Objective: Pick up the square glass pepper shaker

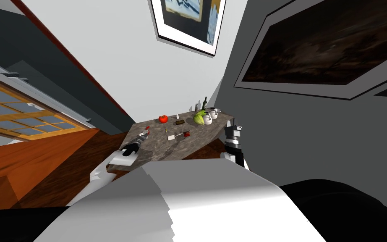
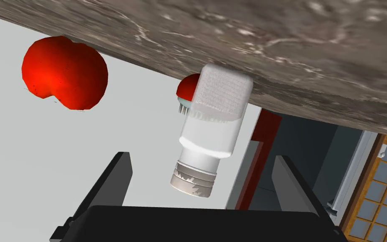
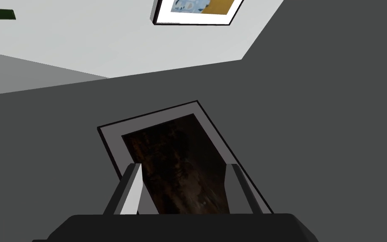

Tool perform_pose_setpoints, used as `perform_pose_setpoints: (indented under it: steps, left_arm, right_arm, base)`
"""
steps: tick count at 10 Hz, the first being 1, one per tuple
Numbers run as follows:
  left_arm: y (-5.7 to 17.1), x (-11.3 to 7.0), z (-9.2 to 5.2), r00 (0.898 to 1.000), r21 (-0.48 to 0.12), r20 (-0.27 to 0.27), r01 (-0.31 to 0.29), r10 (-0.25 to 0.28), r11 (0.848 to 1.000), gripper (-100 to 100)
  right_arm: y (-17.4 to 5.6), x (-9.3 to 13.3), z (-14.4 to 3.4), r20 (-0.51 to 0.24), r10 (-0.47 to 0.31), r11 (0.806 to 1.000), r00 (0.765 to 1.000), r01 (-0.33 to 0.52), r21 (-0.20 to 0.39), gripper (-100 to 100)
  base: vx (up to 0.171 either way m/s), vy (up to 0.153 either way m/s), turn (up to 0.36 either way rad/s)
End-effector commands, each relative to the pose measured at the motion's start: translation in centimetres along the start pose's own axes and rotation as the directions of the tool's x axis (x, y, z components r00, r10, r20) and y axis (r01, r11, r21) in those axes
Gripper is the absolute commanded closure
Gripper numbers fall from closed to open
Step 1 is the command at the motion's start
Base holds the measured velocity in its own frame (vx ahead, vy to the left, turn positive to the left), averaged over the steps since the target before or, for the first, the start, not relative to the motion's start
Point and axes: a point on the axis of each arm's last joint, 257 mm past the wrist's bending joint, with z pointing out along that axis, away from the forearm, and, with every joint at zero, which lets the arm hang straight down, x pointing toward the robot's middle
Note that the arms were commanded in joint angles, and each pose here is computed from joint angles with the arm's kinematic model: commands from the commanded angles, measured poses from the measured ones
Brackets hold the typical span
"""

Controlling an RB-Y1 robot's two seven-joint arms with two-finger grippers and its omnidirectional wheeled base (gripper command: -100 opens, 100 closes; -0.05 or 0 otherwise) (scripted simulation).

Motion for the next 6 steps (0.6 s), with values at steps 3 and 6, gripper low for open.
perform_pose_setpoints:
  steps: [3, 6]
  left_arm:
    - [2.2, -0.1, 0.4, 0.997, -0.055, -0.016, -0.079, 0.079, 0.995, -100]
    - [3.5, -0.6, 1.2, 0.997, -0.083, -0.011, -0.074, 0.074, 0.994, -100]
  right_arm:
    - [0.0, 0.0, 0.0, 0.000, 0.000, 1.000, 1.000, 0.000, 0.000, 0]
    - [0.0, 0.0, 0.0, 0.000, 0.000, 1.000, 1.000, 0.000, 0.000, 0]
  base:
    - [0.054, -0.048, -0.019]
    - [-0.019, -0.001, -0.081]
